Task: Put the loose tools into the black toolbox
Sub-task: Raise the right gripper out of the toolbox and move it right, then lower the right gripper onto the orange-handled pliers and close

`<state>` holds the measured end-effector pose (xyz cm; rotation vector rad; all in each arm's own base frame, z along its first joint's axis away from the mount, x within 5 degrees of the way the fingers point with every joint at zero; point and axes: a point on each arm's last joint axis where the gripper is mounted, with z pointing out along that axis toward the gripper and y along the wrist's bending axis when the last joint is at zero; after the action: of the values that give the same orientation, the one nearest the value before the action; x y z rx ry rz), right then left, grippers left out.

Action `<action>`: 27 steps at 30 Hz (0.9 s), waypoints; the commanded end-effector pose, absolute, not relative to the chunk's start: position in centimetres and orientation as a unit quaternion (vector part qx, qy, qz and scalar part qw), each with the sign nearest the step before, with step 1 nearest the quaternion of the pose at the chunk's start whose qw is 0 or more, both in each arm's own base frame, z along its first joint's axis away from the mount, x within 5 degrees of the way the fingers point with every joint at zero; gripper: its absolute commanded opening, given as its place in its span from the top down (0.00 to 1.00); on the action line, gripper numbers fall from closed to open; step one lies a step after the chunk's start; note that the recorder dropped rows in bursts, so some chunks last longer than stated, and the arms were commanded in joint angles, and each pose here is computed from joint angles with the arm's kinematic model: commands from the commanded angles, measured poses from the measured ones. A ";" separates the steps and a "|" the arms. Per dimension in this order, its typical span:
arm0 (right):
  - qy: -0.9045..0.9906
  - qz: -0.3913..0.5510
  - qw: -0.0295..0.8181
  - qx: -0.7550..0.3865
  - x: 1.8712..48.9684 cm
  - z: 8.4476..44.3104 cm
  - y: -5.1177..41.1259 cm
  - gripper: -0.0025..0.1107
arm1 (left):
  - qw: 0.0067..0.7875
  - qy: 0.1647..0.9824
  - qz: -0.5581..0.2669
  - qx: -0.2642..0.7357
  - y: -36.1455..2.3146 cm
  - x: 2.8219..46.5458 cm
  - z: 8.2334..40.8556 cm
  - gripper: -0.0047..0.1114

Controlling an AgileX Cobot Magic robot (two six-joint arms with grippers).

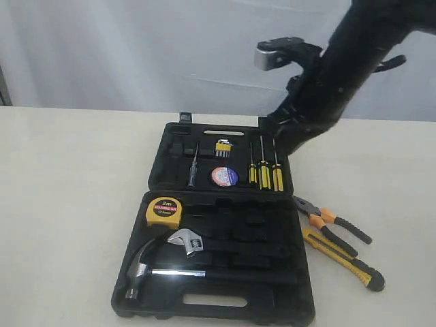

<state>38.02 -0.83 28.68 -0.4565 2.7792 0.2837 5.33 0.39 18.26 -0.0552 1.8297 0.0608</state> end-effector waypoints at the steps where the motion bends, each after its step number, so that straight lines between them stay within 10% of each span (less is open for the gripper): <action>1: 0.973 0.085 0.170 -0.131 35.1 29.0 -2.5 0.98 | 0.611 0.791 0.023 -0.024 0.4 5.3 18.2 0.96; 27: 0.985 0.061 0.147 -0.070 30.3 21.2 -3.9 0.98 | 0.611 0.791 0.023 -0.024 0.4 5.3 18.2 0.96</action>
<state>30.32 -3.61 21.11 -0.2105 2.8458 0.1932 5.33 0.39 18.26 -0.0552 1.8297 0.0608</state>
